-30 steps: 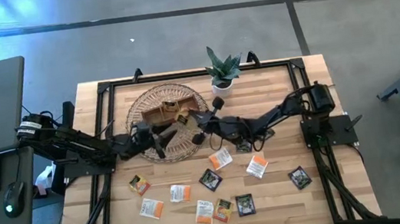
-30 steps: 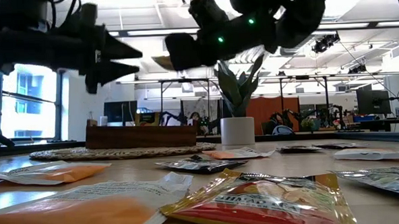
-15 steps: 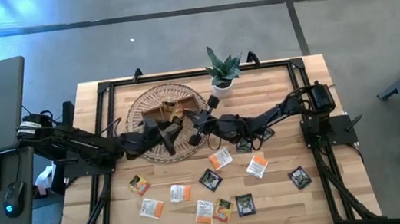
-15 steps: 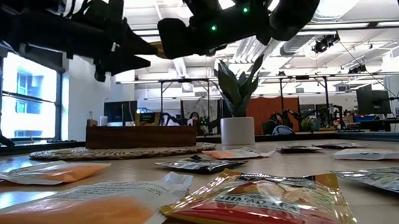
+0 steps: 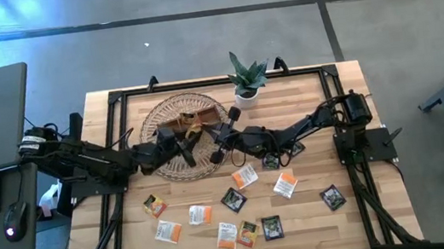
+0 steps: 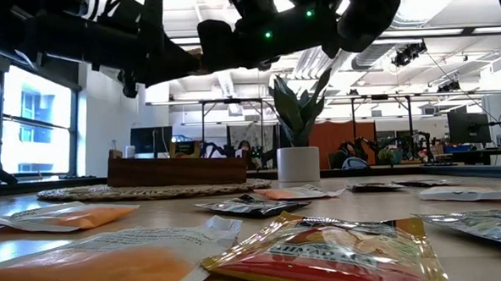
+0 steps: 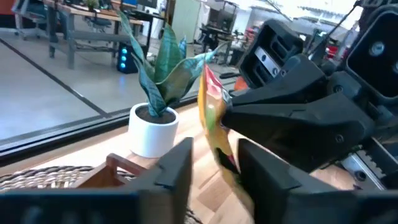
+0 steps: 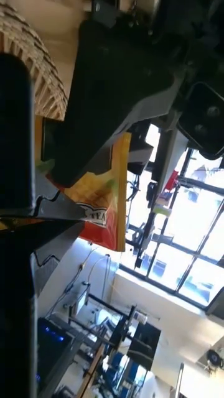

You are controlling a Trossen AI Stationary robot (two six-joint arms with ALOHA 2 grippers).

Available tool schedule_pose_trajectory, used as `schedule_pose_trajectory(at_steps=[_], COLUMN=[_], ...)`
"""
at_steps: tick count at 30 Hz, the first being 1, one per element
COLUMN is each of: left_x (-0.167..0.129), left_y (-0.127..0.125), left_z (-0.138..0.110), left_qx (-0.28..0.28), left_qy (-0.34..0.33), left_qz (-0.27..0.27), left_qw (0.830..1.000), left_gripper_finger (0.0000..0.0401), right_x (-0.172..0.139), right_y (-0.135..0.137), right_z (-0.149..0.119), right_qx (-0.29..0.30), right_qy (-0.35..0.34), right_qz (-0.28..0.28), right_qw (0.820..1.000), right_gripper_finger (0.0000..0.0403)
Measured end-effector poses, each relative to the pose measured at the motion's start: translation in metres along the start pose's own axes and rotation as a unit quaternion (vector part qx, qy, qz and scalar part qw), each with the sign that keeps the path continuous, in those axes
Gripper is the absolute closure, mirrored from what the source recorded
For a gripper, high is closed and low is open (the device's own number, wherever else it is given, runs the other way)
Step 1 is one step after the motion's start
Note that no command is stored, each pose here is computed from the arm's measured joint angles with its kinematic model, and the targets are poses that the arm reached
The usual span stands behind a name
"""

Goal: Pick & Place Tea
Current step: Put the yellow tea bag into the middle section of the wooden organizer

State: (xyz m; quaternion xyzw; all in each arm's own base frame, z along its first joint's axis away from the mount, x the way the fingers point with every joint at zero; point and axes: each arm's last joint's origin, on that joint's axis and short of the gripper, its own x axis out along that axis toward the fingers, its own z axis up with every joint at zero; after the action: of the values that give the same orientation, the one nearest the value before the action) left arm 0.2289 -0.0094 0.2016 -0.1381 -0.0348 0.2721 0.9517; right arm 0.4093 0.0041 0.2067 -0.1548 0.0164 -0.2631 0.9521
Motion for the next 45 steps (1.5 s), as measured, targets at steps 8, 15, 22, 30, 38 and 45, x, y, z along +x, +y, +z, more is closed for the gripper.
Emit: schedule_pose_trajectory(at_steps=[8, 15, 22, 30, 38, 45], left_x=[0.006, 0.009, 0.01, 0.032, 0.053, 0.078], left_y=[0.009, 0.016, 0.023, 0.04, 0.072, 0.09], left_z=[-0.003, -0.008, -0.004, 0.057, 0.098, 0.066], left_qx=[0.018, 0.075, 0.183, 0.224, 0.259, 0.288], left_qy=[0.03, 0.055, 0.086, 0.319, 0.479, 0.557], left_qz=[-0.008, 0.016, 0.063, 0.061, 0.024, -0.018], left_qw=[0.999, 0.996, 0.977, 0.919, 0.838, 0.779], left_gripper_finger=[0.0383, 0.0397, 0.0399, 0.04, 0.04, 0.04], right_x=[0.001, -0.001, -0.005, -0.023, -0.028, -0.028], right_y=[0.0, 0.002, -0.005, -0.014, -0.017, -0.016], right_z=[-0.004, -0.017, -0.022, 0.005, 0.013, 0.012], right_qx=[-0.029, -0.071, -0.123, -0.116, -0.079, -0.082], right_qy=[0.02, 0.083, 0.155, 0.177, 0.174, 0.177], right_qz=[-0.004, -0.002, -0.097, -0.076, -0.061, -0.037], right_qw=[0.999, 0.994, 0.975, 0.974, 0.98, 0.98], right_gripper_finger=[0.0384, 0.0327, 0.0285, 0.0288, 0.031, 0.032])
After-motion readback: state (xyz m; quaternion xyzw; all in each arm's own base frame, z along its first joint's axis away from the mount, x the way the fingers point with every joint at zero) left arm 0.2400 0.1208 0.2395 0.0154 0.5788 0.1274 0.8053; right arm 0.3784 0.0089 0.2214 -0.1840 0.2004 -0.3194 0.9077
